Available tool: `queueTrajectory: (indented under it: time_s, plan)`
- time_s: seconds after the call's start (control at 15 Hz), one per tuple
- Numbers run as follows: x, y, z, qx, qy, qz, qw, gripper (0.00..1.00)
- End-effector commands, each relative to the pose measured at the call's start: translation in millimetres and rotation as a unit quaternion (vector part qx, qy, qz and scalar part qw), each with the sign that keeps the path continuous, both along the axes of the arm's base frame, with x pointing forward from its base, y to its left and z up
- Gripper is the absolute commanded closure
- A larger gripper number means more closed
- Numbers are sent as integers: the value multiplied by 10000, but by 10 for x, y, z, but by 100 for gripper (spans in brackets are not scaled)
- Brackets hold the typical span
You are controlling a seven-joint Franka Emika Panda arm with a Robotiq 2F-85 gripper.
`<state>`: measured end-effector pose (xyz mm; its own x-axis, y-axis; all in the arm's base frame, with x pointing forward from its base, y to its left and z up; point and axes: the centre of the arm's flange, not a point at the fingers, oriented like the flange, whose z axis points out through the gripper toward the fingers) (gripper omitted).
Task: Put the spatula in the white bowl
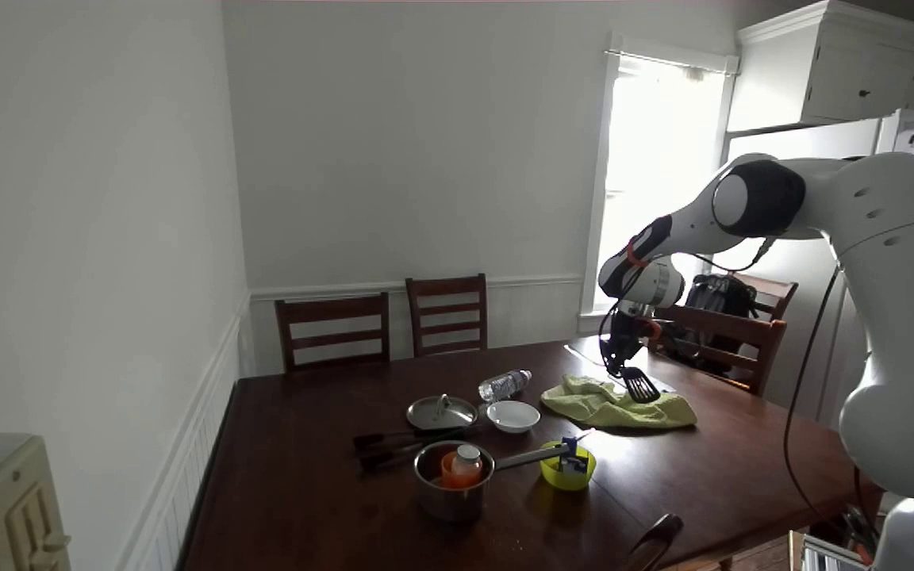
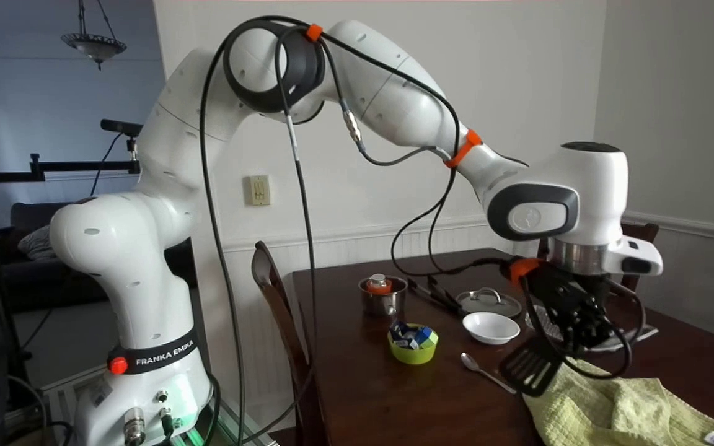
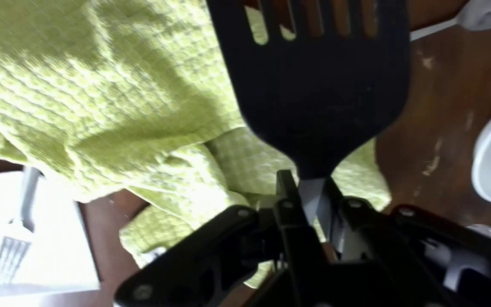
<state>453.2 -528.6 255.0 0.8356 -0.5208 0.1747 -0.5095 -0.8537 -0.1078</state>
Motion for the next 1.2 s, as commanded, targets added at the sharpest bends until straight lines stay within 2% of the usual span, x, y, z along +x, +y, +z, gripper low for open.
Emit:
queueTrajectory:
  time_s: [0.0,0.13,0.2,0.27,0.47,0.53,0.6,0.73,0.93,1.13]
  plan:
    - [-107,790,509,105,-541,857,9948,96]
    - [-56,1124,775,243,-918,1251,9876,96]
    - [217,735,502,131,-589,941,9937,96]
    - [236,839,604,127,-654,1021,9925,85]
    - [239,825,562,119,-597,993,9932,85]
    - [219,796,505,138,-568,968,9936,96]
    - [329,839,368,193,-627,940,9934,96]
    - [690,963,267,-73,-1102,957,9893,96]
    - [1305,1114,288,-477,-1785,964,9780,96]
    - [1904,1237,228,-529,-2072,1049,9712,96]
